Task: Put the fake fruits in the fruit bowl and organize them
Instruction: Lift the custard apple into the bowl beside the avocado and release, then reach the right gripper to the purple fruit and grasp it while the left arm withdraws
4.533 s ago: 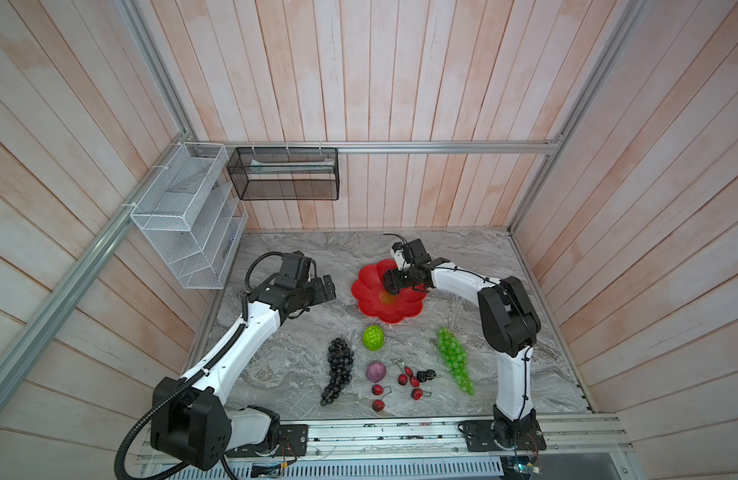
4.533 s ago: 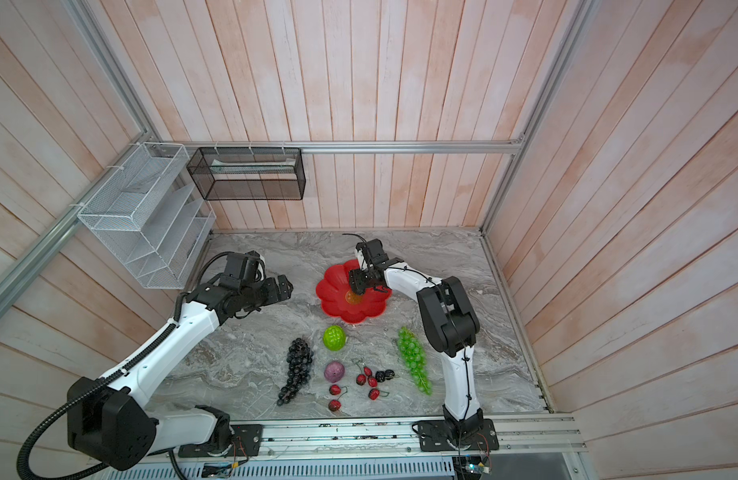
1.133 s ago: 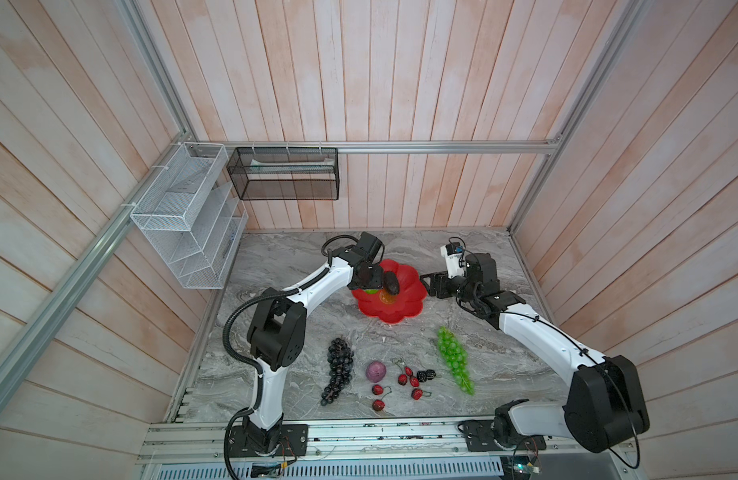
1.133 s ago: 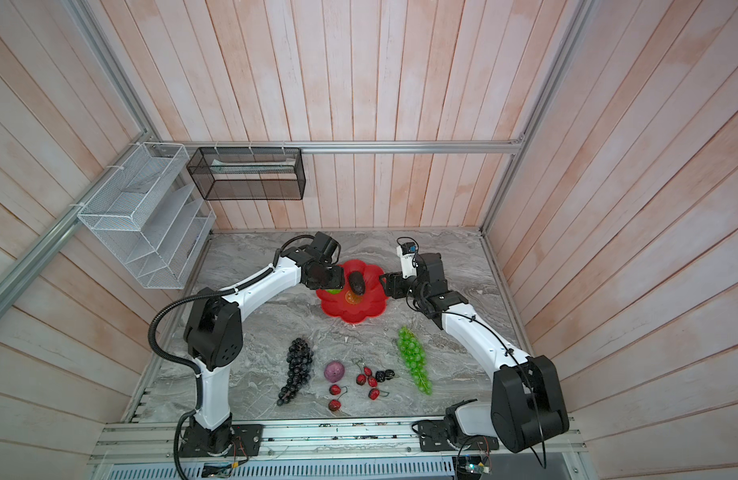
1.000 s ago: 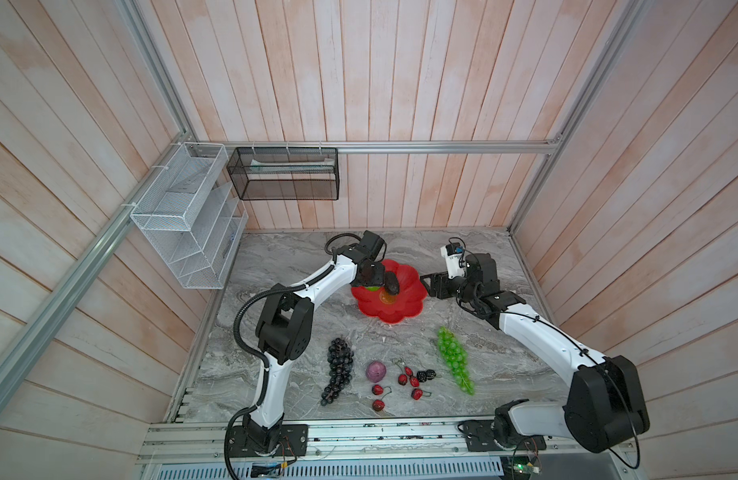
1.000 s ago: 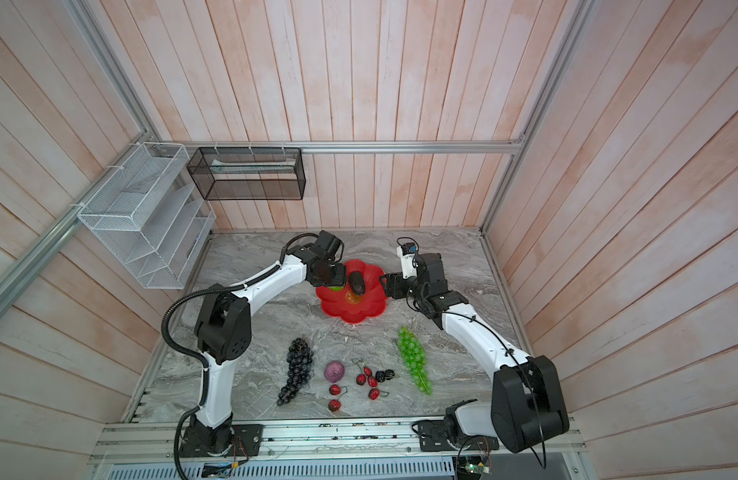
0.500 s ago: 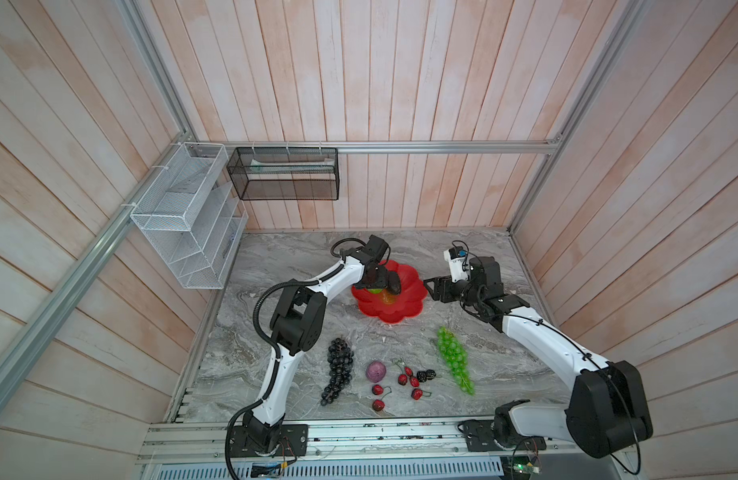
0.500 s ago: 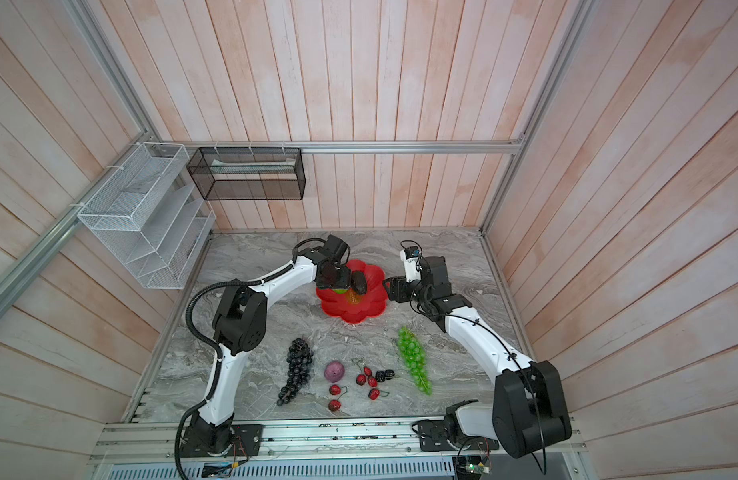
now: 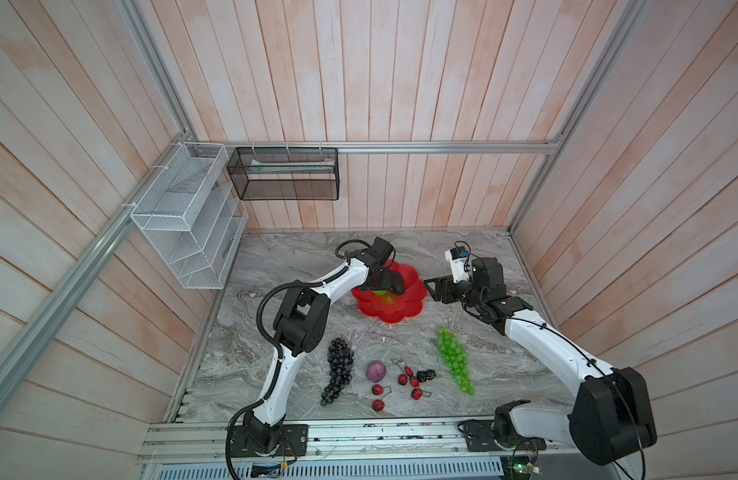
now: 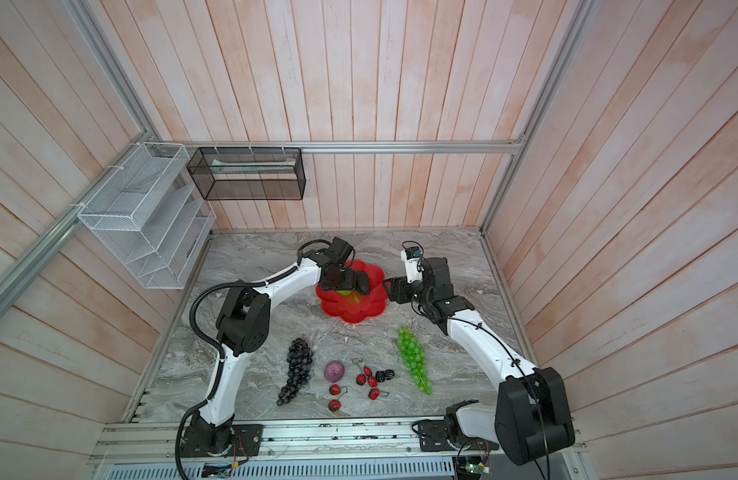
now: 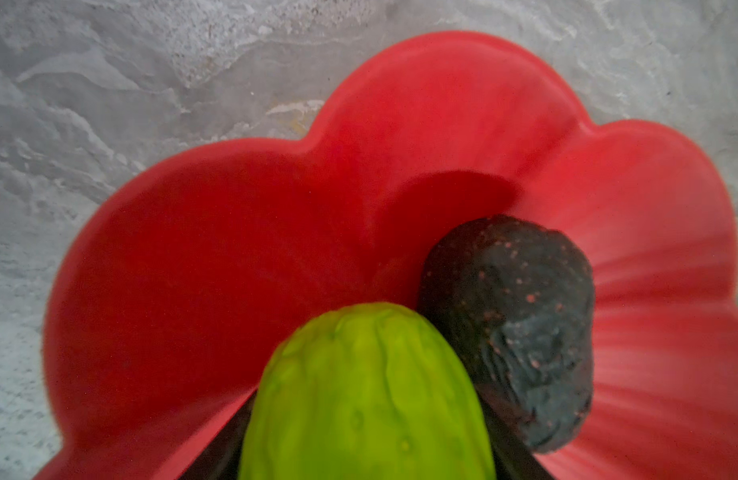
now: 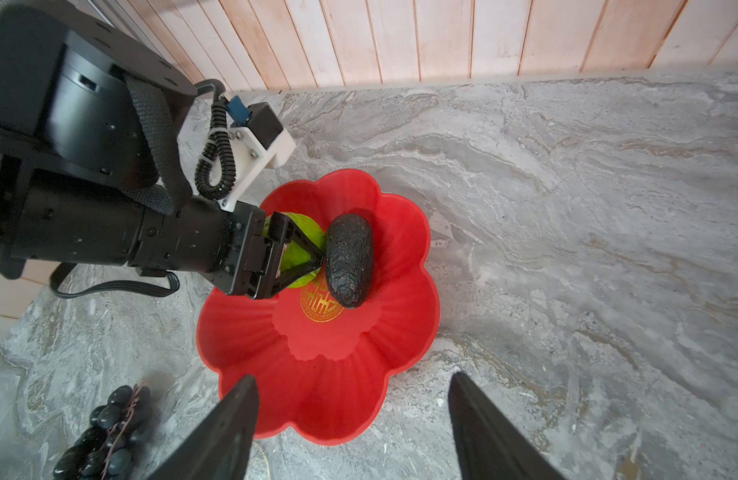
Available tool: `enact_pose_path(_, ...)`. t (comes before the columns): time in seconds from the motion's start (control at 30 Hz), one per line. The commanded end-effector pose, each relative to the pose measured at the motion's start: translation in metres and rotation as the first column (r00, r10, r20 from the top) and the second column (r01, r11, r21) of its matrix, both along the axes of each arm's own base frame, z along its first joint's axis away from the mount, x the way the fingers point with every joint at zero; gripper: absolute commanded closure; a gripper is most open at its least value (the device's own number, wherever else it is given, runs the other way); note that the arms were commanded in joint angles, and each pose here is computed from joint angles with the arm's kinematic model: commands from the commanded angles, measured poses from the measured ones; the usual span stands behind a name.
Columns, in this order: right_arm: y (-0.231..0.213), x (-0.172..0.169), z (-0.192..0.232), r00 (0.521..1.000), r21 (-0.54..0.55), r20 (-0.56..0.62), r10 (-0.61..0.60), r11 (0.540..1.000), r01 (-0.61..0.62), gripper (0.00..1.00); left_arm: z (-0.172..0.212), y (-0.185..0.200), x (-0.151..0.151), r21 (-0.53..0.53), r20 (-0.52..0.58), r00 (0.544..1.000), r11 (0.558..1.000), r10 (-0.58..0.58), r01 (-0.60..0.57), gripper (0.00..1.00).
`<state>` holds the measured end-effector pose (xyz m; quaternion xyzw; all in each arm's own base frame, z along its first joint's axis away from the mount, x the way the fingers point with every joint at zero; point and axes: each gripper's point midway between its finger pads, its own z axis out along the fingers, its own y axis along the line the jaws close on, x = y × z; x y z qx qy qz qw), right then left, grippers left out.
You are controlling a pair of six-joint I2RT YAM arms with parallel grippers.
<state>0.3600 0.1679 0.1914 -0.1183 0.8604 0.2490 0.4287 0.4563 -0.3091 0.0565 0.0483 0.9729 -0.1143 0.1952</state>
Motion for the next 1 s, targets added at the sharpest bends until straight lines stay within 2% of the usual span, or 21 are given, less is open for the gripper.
enact_pose_path(0.0, -0.001, -0.007, -0.001, 1.000, 0.000, -0.005, 0.014, 1.000, -0.014, 0.27, 0.012, -0.002, 0.009, -0.008, 0.044, 0.999, 1.000, 0.008, -0.008, 0.25)
enact_pose_path(0.03, -0.001, -0.007, 0.000, 1.000, -0.001, -0.003, 0.016, 1.000, -0.016, 0.27, 0.014, -0.002, 0.009, -0.008, 0.051, 0.999, 1.000, 0.008, -0.007, 0.20)
enact_pose_path(0.07, -0.001, -0.007, 0.000, 1.000, -0.001, -0.002, 0.014, 1.000, -0.014, 0.26, 0.016, 0.000, 0.009, -0.004, 0.055, 0.998, 1.000, 0.009, -0.009, 0.10)
enact_pose_path(0.1, -0.001, -0.008, 0.000, 1.000, 0.000, -0.003, 0.013, 1.000, -0.013, 0.26, 0.018, 0.000, 0.009, -0.003, 0.060, 0.998, 1.000, 0.008, -0.008, 0.09)
enact_pose_path(0.4, -0.003, -0.012, 0.007, 1.000, 0.018, -0.006, -0.002, 1.000, 0.002, 0.27, 0.041, 0.010, 0.001, -0.003, 0.092, 0.996, 1.000, 0.013, -0.013, 0.10)
enact_pose_path(0.53, -0.002, -0.016, 0.010, 1.000, 0.013, -0.014, 0.006, 1.000, -0.006, 0.29, 0.057, 0.023, -0.017, -0.007, 0.104, 0.995, 1.000, 0.008, -0.008, 0.14)
enact_pose_path(0.63, 0.001, -0.024, 0.001, 1.000, -0.011, -0.026, 0.009, 1.000, -0.009, 0.30, 0.072, 0.030, -0.038, -0.058, 0.127, 0.992, 0.998, 0.000, 0.007, 0.17)
enact_pose_path(0.73, 0.016, -0.039, -0.005, 0.997, -0.027, -0.056, 0.053, 0.998, -0.054, 0.34, 0.082, 0.041, -0.060, -0.089, 0.144, 0.990, 0.996, 0.000, 0.013, 0.18)
enact_pose_path(0.97, 0.053, -0.094, -0.038, 0.987, -0.057, -0.104, 0.123, 0.990, -0.130, 0.34, 0.100, 0.061, -0.093, -0.136, 0.226, 0.974, 0.990, -0.015, 0.046, 0.18)
